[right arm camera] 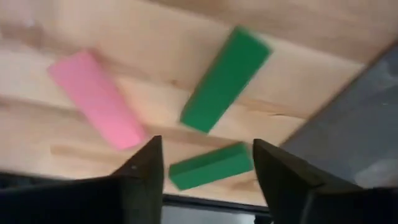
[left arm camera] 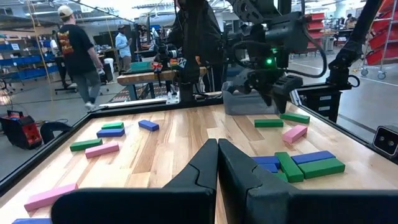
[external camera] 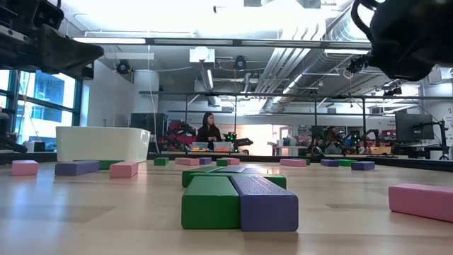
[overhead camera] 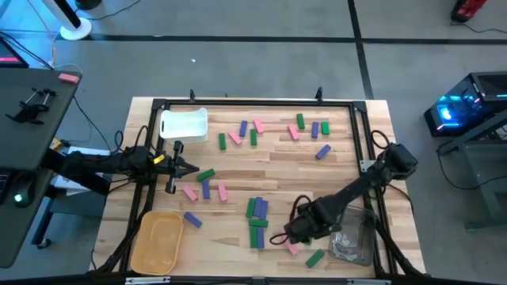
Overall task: Sort blocks
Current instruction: Put the green block into the black transparent bin
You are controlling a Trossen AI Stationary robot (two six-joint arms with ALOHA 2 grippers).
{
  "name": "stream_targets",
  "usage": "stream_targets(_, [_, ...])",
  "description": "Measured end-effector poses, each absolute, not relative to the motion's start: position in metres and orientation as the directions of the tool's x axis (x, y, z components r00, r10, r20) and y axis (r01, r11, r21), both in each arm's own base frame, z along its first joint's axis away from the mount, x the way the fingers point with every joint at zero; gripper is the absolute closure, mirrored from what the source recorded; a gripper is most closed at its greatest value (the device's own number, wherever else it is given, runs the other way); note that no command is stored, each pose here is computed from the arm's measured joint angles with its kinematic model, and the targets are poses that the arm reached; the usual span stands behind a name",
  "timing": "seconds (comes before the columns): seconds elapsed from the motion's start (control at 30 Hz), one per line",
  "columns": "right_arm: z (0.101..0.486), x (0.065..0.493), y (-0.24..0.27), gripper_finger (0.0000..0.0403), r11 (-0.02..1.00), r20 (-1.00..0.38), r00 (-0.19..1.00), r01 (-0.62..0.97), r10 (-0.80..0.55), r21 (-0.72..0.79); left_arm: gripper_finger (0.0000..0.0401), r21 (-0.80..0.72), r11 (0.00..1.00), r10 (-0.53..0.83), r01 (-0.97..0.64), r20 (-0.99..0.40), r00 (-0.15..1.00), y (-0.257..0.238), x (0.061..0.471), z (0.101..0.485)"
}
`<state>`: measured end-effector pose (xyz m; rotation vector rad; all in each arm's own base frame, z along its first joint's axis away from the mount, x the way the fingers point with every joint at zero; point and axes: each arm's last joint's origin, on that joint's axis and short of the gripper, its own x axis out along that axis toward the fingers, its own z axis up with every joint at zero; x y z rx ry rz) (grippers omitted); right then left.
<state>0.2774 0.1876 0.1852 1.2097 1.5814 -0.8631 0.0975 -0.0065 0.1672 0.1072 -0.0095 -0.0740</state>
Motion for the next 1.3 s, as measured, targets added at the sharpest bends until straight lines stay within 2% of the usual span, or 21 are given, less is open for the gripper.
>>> stream_targets(0.07, [0.185, 0.274, 0.184, 0.0192, 0.258, -0.952, -0.113, 0.965, 0.285, -0.038, 0.04, 0.107, 0.992, -0.074, 0.073, 0.006, 0.997, -0.006, 0.098, 0.167])
stream_targets(0.17, [0.185, 0.277, 0.18, 0.018, 0.246, -0.958, -0.106, 0.968, 0.267, -0.038, 0.04, 0.107, 0.992, -0.075, 0.074, 0.006, 0.997, -0.007, 0.098, 0.167])
stream_targets(0.3, [0.181, 0.287, 0.174, 0.0179, 0.253, -0.961, -0.051, 0.967, 0.271, 0.02, 0.04, 0.107, 0.992, -0.075, 0.074, 0.006, 0.997, -0.007, 0.098, 0.167])
stream_targets(0.5, [0.16, 0.296, 0.169, 0.0179, 0.304, -0.952, -0.124, 0.952, 0.282, -0.034, 0.04, 0.107, 0.992, -0.074, 0.073, 0.006, 0.997, -0.006, 0.098, 0.167])
stream_targets(0.67, [0.155, 0.302, 0.168, 0.0179, 0.292, -0.948, -0.098, 0.956, 0.302, -0.006, 0.04, 0.107, 0.992, -0.074, 0.073, 0.006, 0.997, -0.007, 0.098, 0.167])
stream_targets(0.83, [0.15, 0.302, 0.17, 0.0179, 0.311, -0.938, -0.129, 0.95, 0.322, -0.025, 0.04, 0.107, 0.992, -0.075, 0.074, 0.006, 0.997, -0.007, 0.098, 0.167])
stream_targets(1.0, [0.149, 0.306, 0.172, 0.0179, 0.316, -0.936, -0.092, 0.948, 0.339, 0.022, 0.04, 0.107, 0.992, -0.074, 0.073, 0.006, 0.997, -0.007, 0.098, 0.167])
stream_targets(1.3, [0.151, 0.312, 0.172, 0.0179, 0.492, -0.956, 0.001, 0.857, 0.294, 0.152, 0.04, 0.107, 0.992, -0.075, 0.073, 0.006, 0.997, -0.007, 0.098, 0.167])
